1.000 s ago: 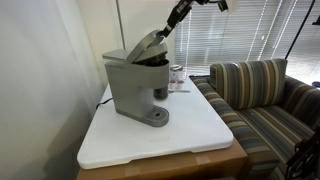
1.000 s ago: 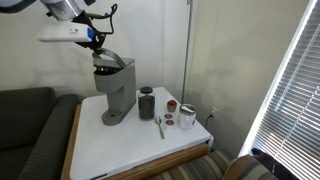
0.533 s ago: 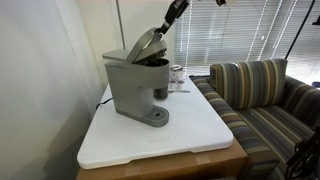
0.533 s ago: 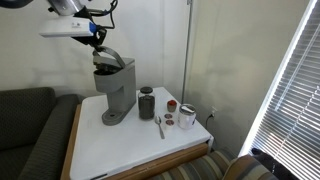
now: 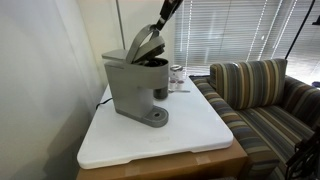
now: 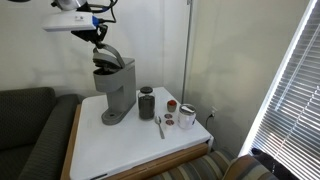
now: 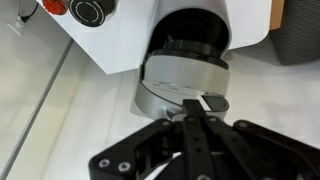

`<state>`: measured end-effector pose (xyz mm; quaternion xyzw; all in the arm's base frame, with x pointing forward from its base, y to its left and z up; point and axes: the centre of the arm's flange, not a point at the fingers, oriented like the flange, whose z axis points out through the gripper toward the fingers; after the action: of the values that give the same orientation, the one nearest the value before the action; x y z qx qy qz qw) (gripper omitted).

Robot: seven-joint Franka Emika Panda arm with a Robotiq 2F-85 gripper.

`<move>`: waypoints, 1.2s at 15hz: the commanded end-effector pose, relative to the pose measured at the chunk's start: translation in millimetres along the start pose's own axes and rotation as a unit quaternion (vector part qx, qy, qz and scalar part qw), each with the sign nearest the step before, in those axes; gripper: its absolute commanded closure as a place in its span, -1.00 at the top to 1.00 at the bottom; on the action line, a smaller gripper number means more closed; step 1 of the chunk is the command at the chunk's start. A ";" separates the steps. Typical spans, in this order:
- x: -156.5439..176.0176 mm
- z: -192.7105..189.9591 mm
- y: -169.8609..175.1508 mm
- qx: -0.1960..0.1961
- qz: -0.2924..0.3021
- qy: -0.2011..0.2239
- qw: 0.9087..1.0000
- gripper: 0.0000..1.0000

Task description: Open the grey coffeemaker

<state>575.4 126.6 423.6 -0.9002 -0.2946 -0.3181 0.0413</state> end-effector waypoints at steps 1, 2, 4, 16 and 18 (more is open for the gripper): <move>20.0 6.9 6.9 0.004 -0.008 -0.012 1.000 -1.00; 22.3 7.4 6.9 0.005 -0.010 -0.014 1.000 -1.00; 26.7 8.5 6.9 0.006 -0.013 -0.019 1.000 -1.00; 47.1 11.0 12.1 0.003 -0.028 -0.041 0.999 -1.00; 50.4 11.5 12.7 0.000 -0.031 -0.052 0.998 -1.00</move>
<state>604.3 143.2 443.0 -0.9028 -0.3213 -0.2847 0.0237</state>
